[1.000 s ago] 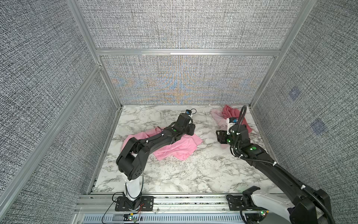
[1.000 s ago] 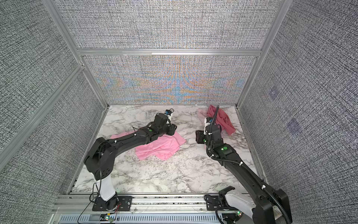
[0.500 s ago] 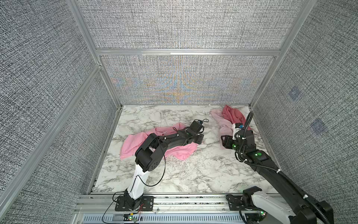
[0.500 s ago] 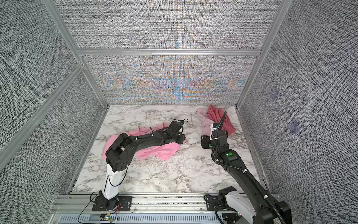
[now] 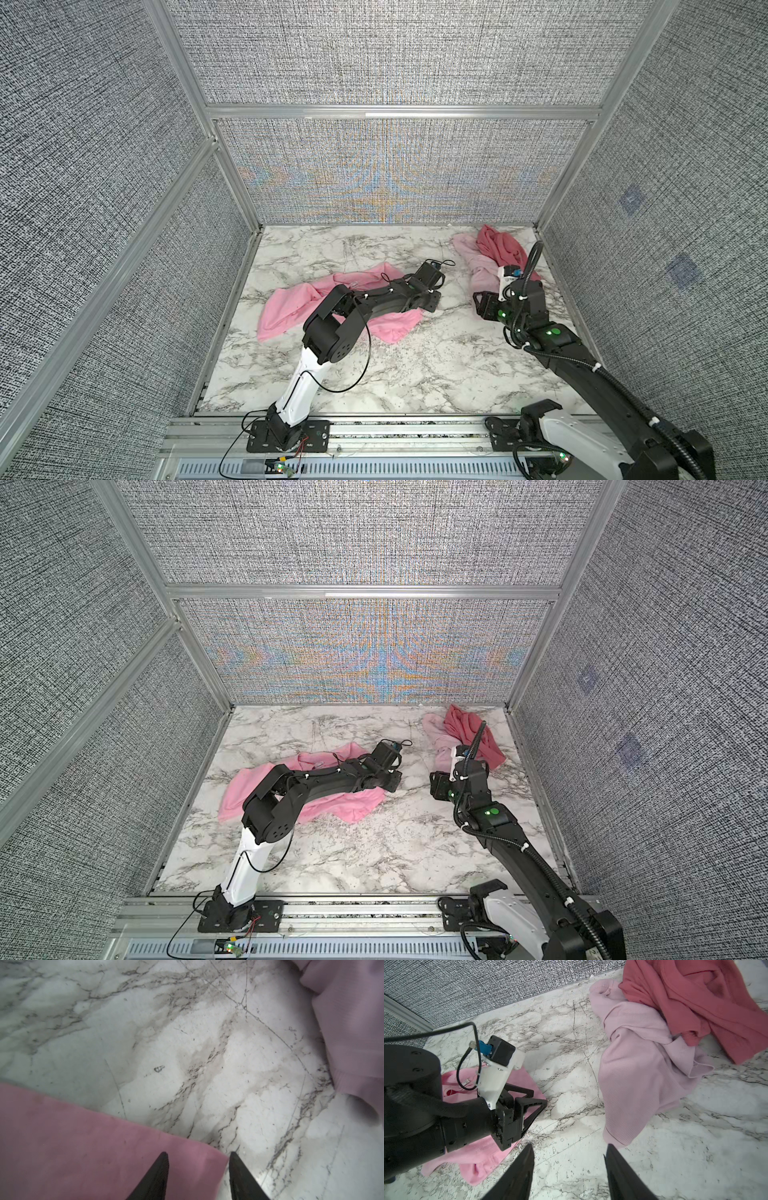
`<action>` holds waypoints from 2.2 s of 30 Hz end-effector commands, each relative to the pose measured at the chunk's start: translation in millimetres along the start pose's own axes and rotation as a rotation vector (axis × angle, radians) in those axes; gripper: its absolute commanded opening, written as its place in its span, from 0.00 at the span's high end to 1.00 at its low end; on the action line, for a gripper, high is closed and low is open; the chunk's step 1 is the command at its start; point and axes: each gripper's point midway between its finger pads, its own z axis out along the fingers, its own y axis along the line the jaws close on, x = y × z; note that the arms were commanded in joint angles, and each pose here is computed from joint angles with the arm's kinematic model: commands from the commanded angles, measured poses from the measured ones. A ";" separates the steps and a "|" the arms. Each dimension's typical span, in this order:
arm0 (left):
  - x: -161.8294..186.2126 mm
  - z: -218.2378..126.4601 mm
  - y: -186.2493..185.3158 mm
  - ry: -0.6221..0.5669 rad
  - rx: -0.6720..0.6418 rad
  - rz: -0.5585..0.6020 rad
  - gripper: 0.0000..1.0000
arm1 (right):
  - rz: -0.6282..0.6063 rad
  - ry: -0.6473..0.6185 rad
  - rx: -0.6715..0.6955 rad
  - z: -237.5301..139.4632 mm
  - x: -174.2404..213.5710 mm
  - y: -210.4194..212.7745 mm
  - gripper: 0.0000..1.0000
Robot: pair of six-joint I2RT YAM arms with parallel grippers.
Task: Pick out a specific cloth from the pile
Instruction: 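Release the pink cloth with the right gripper while the left gripper reaches over it, then grasp the pink cloth edge with the left gripper and drag it nearer the robot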
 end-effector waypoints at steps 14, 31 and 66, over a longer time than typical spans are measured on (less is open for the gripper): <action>29.0 10.7 14.9 0.091 -0.094 0.024 0.73 | 0.011 -0.022 -0.013 1.1 -5.7 2.5 0.43; -49.5 -71.2 20.6 -0.150 -0.151 -0.050 1.00 | 0.024 -0.047 -0.014 -3.0 -14.0 4.4 0.43; 51.9 -384.9 331.5 -0.507 -0.858 -0.648 1.00 | -0.006 -0.030 -0.167 21.9 -45.8 46.4 0.43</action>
